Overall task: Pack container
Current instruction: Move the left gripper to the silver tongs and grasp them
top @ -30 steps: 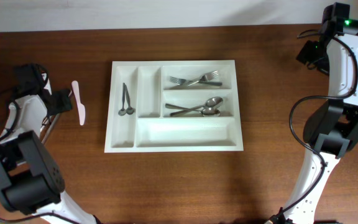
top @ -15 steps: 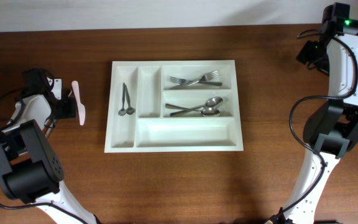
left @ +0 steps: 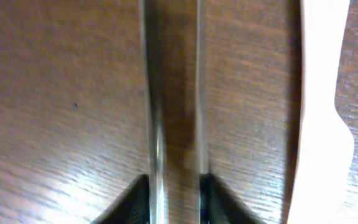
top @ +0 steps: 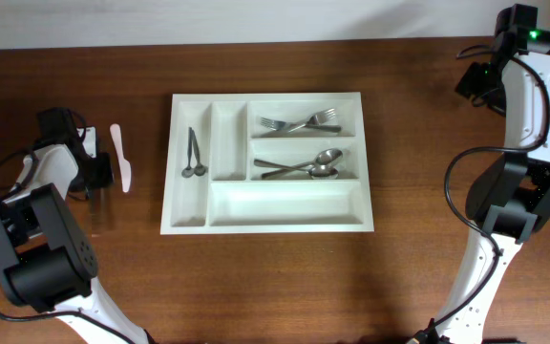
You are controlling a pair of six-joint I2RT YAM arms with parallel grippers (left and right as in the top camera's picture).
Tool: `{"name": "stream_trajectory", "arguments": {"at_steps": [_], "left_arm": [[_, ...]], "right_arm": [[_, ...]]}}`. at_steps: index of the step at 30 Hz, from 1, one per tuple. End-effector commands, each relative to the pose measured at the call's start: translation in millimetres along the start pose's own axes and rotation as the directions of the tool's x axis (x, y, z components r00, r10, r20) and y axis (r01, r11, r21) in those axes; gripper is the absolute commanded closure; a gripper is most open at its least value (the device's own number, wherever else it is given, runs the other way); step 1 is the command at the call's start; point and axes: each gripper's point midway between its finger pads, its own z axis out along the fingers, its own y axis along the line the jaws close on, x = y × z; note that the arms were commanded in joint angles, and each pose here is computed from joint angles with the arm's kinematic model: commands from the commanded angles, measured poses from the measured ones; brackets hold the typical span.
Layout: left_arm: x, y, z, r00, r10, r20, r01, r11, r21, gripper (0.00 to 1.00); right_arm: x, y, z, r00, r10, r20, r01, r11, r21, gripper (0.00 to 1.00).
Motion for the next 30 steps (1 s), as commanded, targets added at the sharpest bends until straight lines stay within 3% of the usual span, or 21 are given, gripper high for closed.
{"name": "stream_trajectory", "arguments": {"at_steps": [1, 8, 12, 17, 20, 24, 26, 27, 30], "left_arm": [[3.3, -3.8, 4.7, 1.0, -0.022, -0.022, 0.023, 0.999, 0.023, 0.98], [-0.9, -8.9, 1.8, 1.0, -0.027, -0.01, 0.027, 0.998, 0.056, 0.98], [-26.6, -11.0, -24.2, 0.998, -0.03, 0.056, 0.025, 0.995, 0.092, 0.98], [-79.8, -12.7, -100.5, 0.977, -0.01, 0.214, -0.009, 0.996, 0.089, 0.98], [-101.2, -32.2, -149.9, 0.946, 0.092, 0.311, -0.12, 0.99, 0.074, 0.98], [-98.5, -78.7, -182.3, 0.871, 0.335, 0.36, -0.371, 0.928, 0.035, 0.98], [-88.6, -110.0, -191.0, 0.803, 0.471, 0.365, -0.517, 0.855, 0.034, 0.98], [-77.6, -138.9, -196.6, 0.734, 0.572, 0.366, -0.626, 0.779, 0.039, 0.98], [-56.0, -188.2, -203.4, 0.599, 0.71, 0.37, -0.775, 0.631, 0.045, 0.98]], "right_arm": [[-12.8, -2.4, -30.2, 0.998, 0.019, 0.064, -0.017, 0.999, -0.028, 0.01], [-12.8, -2.2, -30.3, 0.998, 0.018, 0.064, -0.017, 0.999, -0.028, 0.01], [-12.8, -2.4, -30.2, 0.998, 0.019, 0.064, -0.017, 0.999, -0.028, 0.01], [-12.8, -2.4, -30.2, 0.998, 0.019, 0.064, -0.017, 0.999, -0.028, 0.01], [-12.8, -2.4, -30.2, 0.998, 0.019, 0.064, -0.017, 0.999, -0.028, 0.01], [-12.8, -2.4, -30.2, 0.998, 0.019, 0.064, -0.017, 0.999, -0.028, 0.01], [-12.8, -2.2, -30.3, 0.998, 0.018, 0.064, -0.017, 0.999, -0.028, 0.01], [-12.8, -2.4, -30.2, 0.998, 0.019, 0.064, -0.017, 0.999, -0.028, 0.01], [-12.8, -2.4, -30.2, 0.998, 0.019, 0.064, -0.017, 0.999, -0.028, 0.01]]}}
